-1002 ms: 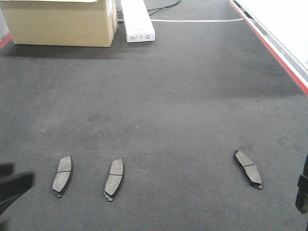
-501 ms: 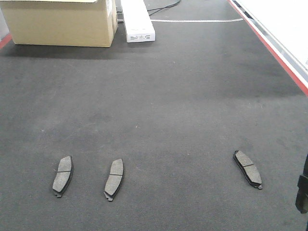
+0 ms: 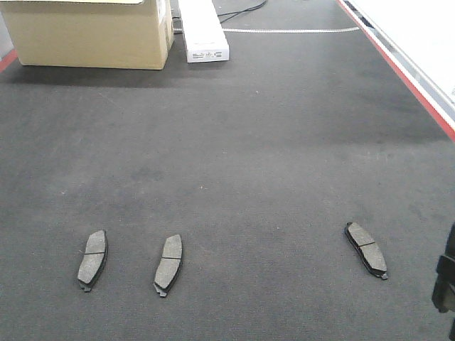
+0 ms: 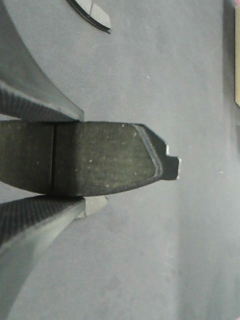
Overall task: Move and align brake pads A on conveyor
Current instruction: 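Raise the open left gripper away from the belt, then lower the right gripper's pad beside the other placed pad and open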
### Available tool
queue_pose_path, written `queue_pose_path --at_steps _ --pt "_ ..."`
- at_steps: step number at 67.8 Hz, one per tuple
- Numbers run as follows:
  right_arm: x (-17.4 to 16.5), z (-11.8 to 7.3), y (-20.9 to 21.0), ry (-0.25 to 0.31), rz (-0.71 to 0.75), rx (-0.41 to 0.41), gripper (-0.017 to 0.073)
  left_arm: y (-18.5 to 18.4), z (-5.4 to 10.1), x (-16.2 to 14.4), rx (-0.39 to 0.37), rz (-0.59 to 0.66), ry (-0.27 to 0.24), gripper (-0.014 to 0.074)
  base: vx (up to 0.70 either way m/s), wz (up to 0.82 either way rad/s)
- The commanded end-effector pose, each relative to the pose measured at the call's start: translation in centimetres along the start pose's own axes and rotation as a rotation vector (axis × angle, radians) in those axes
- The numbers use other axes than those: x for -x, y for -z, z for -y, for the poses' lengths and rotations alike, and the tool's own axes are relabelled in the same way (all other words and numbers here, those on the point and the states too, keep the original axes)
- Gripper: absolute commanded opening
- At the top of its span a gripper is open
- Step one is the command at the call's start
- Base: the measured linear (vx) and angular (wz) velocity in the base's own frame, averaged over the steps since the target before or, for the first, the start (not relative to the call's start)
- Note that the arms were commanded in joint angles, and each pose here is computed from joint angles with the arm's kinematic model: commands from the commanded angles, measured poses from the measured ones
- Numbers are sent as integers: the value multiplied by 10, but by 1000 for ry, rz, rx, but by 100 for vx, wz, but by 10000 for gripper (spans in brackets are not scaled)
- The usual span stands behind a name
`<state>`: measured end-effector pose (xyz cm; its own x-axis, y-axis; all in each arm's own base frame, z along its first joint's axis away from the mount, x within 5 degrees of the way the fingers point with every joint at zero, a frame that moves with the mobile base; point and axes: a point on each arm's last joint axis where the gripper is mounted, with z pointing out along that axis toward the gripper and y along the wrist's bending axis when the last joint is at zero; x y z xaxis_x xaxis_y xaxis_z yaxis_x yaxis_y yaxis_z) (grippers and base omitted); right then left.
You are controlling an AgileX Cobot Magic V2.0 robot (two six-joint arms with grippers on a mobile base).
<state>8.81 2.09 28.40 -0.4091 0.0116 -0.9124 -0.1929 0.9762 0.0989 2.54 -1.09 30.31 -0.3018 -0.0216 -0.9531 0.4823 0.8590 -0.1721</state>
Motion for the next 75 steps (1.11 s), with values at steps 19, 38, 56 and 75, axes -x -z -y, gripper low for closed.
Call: queue_pose_path --at_steps 19,38,56,75 --pt "51 -6 -66 -104 -225 45 13 1 3 12 -21 67 -5 323 0 0" --pt "55 -29 -153 -114 -504 138 55 1 3 12 -21 67 -5 323 0 0" --pt "34 -51 -225 -118 -691 103 107 1 3 12 -21 67 -5 323 0 0" --pt "18 -45 -265 -86 -819 -4 130 1 3 12 -21 67 -5 323 0 0"
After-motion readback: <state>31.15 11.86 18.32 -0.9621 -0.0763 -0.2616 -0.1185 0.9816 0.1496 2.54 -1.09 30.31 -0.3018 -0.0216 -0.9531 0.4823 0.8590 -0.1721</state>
